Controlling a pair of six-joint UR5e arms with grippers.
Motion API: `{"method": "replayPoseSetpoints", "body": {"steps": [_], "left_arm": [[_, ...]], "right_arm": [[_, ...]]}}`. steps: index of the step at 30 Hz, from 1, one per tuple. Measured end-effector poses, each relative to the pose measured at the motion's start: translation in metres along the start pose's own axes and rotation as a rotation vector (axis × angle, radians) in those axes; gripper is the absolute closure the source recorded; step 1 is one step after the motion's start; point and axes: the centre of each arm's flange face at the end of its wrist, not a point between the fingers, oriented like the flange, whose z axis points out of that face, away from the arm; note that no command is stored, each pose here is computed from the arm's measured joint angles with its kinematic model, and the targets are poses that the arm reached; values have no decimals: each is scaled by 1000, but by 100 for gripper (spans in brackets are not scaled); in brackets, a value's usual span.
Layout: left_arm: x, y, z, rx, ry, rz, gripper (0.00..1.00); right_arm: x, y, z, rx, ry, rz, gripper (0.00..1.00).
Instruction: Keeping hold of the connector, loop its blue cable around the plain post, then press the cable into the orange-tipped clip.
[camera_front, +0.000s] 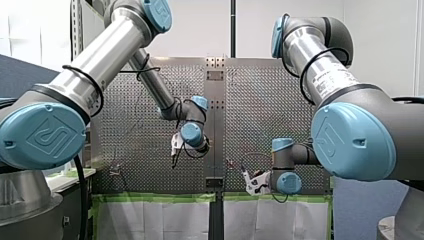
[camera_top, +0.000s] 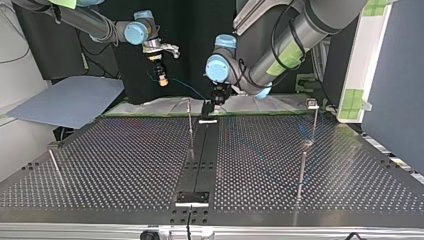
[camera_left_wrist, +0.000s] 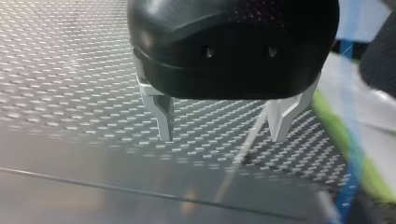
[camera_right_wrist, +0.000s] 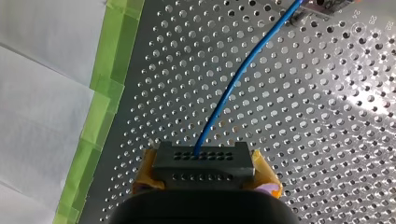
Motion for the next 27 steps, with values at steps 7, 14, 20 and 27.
{"method": "replayPoseSetpoints", "body": {"steps": [7, 14, 20, 27], "left_arm": [[-66, -5, -5, -54, -70, 35, 0], [-116, -2, -17, -79, -103, 66, 0], [-127, 0, -26, -58, -76, 118, 0], [-90, 0, -22, -64, 37, 216, 0]], "right_arm": [[0, 0, 1, 1, -2, 2, 100], [0, 0, 1, 2, -6, 6, 100], [0, 1, 1, 2, -7, 8, 100], [0, 0, 1, 2, -7, 10, 100]]}}
